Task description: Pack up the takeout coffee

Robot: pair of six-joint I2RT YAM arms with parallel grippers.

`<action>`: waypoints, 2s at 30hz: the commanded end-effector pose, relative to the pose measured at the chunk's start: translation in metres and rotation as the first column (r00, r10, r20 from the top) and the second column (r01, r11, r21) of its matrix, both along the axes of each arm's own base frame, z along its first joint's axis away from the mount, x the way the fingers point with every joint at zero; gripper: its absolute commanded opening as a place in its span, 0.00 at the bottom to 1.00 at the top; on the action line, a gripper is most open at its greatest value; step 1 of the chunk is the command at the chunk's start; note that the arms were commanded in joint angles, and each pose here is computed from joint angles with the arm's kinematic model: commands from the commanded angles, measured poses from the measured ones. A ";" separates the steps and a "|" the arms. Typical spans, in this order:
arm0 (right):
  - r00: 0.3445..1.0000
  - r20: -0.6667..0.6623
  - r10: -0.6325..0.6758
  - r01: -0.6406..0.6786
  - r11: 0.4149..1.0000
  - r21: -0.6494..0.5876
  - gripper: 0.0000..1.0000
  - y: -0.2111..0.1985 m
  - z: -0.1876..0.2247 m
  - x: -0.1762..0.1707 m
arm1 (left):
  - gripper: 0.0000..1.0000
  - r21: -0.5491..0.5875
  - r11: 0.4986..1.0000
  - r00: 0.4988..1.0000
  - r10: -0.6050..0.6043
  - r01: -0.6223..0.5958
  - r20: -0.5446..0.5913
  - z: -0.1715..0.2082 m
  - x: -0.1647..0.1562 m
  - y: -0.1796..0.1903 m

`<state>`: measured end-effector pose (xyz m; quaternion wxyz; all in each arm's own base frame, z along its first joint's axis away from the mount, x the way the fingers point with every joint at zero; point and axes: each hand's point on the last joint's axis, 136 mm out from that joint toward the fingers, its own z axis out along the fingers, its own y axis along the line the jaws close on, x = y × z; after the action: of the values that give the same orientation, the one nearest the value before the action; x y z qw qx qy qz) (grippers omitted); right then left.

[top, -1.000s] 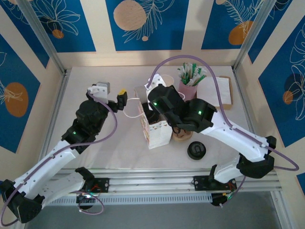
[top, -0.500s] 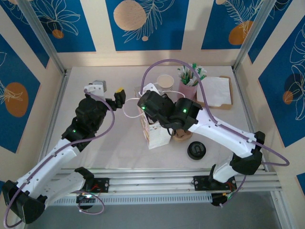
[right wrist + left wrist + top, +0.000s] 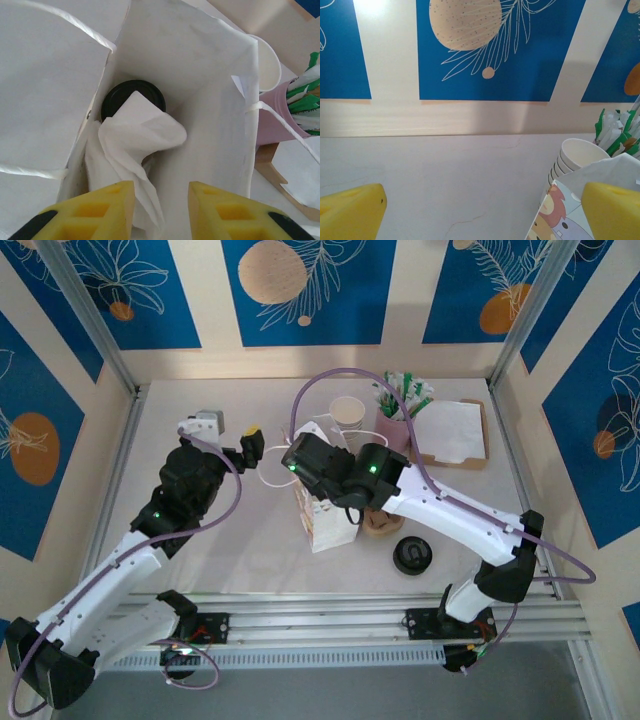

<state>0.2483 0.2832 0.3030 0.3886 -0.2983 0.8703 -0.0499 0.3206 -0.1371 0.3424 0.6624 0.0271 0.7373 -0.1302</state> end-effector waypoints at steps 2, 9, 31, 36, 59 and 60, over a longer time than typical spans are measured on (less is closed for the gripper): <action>1.000 0.003 -0.008 0.008 0.999 0.049 0.35 -0.001 0.013 -0.002 | 1.00 -0.036 0.999 1.000 0.000 0.001 0.019 0.006 0.000 0.002; 0.997 0.073 0.012 -0.019 0.994 0.108 0.36 0.002 0.034 -0.003 | 1.00 -0.026 1.000 1.000 0.001 0.000 0.018 0.005 0.000 0.002; 0.878 0.470 -0.088 -0.319 0.622 0.715 0.73 -0.098 0.140 -0.042 | 1.00 0.007 0.994 0.991 0.110 -0.110 0.074 0.006 0.001 0.023; 0.897 0.410 -0.162 -0.220 0.641 0.735 0.83 -0.121 0.110 -0.020 | 1.00 0.012 0.977 0.975 0.214 -0.215 0.067 -0.002 0.006 0.042; 0.803 0.377 -0.461 0.137 0.759 0.637 0.99 -0.205 0.002 0.056 | 1.00 0.150 0.822 0.828 0.560 -0.550 -0.033 -0.085 0.040 0.115; 0.802 0.355 -0.481 0.162 0.747 0.645 0.99 -0.212 -0.006 0.058 | 1.00 0.169 0.808 0.815 0.578 -0.565 -0.039 -0.089 0.040 0.118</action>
<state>0.3037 0.0815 0.2929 0.6417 0.0043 0.7637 0.0703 0.3587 -0.0315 0.2455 0.6202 -0.1302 0.7667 0.1023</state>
